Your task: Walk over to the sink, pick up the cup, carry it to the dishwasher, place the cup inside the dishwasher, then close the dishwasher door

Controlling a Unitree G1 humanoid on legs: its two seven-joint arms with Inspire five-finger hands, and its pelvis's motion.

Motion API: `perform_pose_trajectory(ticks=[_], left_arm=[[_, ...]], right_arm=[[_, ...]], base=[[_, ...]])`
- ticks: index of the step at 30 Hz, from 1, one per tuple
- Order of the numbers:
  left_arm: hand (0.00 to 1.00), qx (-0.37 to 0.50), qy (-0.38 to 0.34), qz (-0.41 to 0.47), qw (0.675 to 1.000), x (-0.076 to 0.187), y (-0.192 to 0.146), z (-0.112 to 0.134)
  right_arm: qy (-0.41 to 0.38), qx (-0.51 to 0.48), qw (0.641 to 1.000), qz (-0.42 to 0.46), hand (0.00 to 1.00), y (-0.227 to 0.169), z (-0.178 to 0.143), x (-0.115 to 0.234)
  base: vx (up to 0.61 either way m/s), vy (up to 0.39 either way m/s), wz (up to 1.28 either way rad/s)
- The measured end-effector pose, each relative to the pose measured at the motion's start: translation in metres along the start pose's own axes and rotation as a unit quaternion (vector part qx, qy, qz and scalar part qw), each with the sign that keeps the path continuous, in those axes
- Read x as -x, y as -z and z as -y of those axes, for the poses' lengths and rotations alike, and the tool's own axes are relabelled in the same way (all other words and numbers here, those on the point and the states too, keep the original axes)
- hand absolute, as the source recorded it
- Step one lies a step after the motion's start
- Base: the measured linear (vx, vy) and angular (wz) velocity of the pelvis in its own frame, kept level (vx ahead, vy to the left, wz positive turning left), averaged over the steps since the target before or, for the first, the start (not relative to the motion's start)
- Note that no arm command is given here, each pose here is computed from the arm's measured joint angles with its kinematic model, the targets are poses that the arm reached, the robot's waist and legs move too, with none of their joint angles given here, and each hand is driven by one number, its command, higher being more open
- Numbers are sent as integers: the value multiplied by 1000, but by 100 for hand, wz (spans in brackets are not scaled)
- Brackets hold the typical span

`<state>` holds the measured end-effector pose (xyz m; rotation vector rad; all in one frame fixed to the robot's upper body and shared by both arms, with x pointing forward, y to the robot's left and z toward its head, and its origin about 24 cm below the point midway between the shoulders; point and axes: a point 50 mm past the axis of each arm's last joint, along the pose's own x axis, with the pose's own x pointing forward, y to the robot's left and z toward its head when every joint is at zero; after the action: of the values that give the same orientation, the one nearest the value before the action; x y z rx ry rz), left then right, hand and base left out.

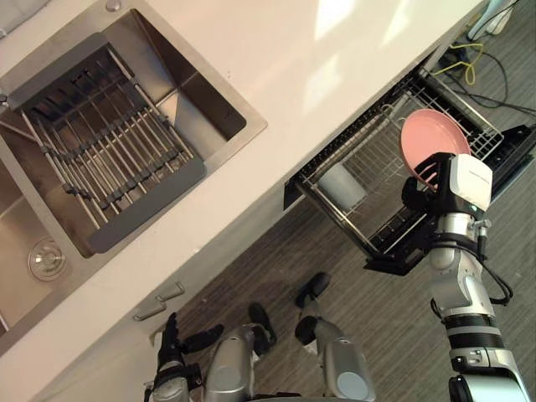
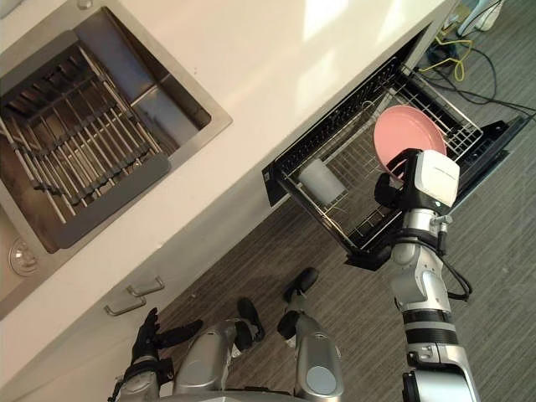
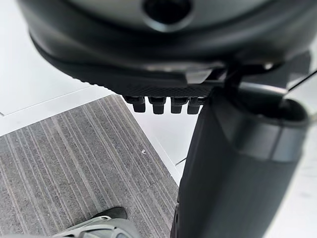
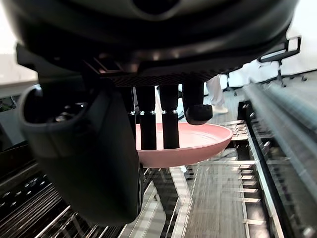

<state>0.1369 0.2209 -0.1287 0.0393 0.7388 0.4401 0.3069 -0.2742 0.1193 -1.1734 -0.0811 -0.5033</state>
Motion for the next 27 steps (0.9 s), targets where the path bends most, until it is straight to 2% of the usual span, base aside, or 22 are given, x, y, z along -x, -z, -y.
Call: perform_pose_trajectory(ticks=[5, 9, 10, 21, 27], left_arm=[[100, 2, 18, 12, 1000, -3, -9, 8], [100, -4, 32, 25, 999, -3, -15, 14], [100, -6, 35, 29, 999, -3, -16, 16], [100, -10, 42, 36, 998, -4, -20, 19], [100, -12, 40, 28, 999, -1, -14, 17]], right_arm=[[-72, 11, 997, -15, 0, 5, -20, -3], [-98, 6, 994, -38, 0, 14, -29, -4], [-100, 6, 994, -43, 100, 16, -30, -5], [-16, -23, 998, -57, 100, 19, -9, -16], [64, -74, 993, -71, 100, 29, 20, -6]], base=[[-22, 162, 11], [-22, 158, 14], [-23, 157, 4], [-27, 130, 2], [8, 95, -1]])
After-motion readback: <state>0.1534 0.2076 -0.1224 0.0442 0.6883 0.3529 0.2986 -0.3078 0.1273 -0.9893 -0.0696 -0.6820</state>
